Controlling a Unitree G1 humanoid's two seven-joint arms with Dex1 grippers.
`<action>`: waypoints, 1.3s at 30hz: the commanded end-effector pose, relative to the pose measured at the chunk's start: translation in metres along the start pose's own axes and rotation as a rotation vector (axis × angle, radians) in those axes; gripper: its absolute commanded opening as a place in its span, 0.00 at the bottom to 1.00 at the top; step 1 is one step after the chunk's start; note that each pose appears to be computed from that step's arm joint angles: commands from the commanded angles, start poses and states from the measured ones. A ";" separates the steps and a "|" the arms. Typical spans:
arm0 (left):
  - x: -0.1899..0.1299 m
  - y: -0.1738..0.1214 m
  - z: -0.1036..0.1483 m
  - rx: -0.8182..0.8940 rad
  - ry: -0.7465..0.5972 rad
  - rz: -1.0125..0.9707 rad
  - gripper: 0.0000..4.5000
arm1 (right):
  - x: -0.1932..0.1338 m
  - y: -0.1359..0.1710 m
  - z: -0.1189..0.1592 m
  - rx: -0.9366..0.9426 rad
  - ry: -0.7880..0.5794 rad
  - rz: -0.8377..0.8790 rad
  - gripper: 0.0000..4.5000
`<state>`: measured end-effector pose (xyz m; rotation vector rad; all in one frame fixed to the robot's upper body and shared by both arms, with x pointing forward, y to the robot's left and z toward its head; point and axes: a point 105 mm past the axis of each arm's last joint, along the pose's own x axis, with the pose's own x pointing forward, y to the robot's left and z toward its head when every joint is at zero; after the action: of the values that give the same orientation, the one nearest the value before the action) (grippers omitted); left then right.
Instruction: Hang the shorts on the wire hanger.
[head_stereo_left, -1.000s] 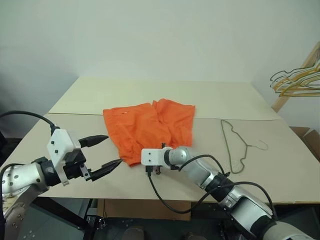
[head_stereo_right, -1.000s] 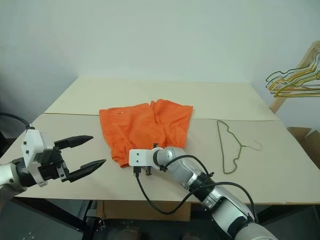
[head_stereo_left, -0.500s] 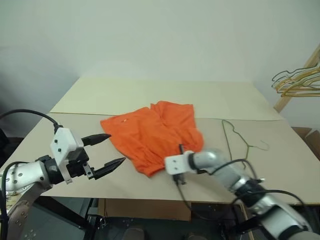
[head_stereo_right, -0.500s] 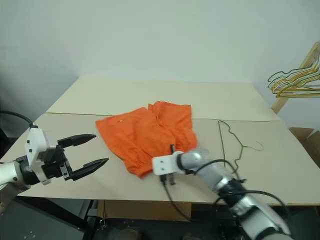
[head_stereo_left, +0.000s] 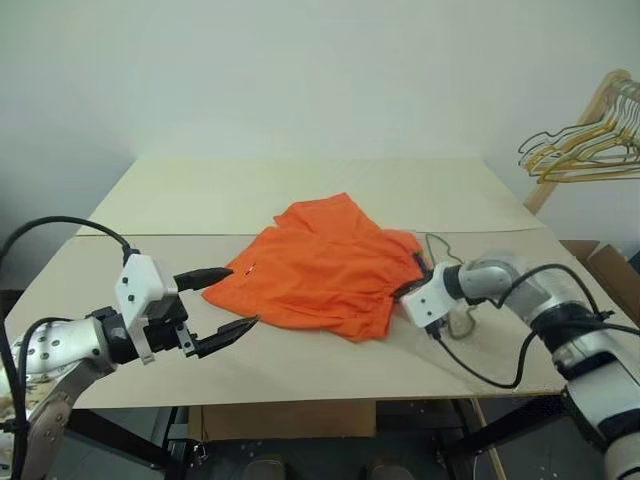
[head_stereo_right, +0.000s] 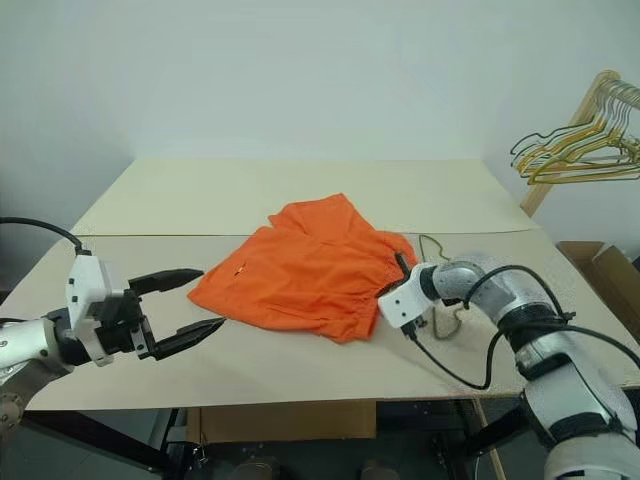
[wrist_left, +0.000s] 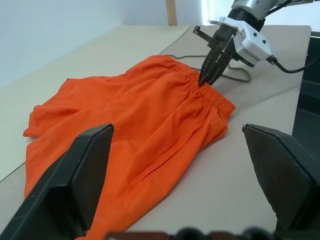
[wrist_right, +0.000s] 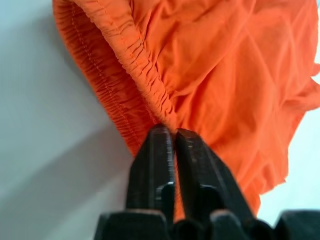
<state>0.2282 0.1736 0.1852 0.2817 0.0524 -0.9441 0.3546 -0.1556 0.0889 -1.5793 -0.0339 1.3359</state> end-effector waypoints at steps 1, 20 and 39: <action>0.001 0.002 0.007 0.045 -0.019 -0.002 1.00 | -0.011 -0.001 -0.009 -0.008 0.022 -0.001 0.37; 0.008 -0.004 0.009 0.021 -0.022 -0.109 1.00 | -0.015 0.016 0.095 0.645 -0.110 -0.086 0.99; 0.004 -0.008 0.007 0.020 0.016 -0.171 1.00 | 0.018 0.008 0.074 0.629 0.183 -0.168 0.24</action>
<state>0.2263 0.1628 0.1816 0.2766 0.1050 -1.1033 0.2995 -0.1004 0.0622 -1.0957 0.3998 0.9535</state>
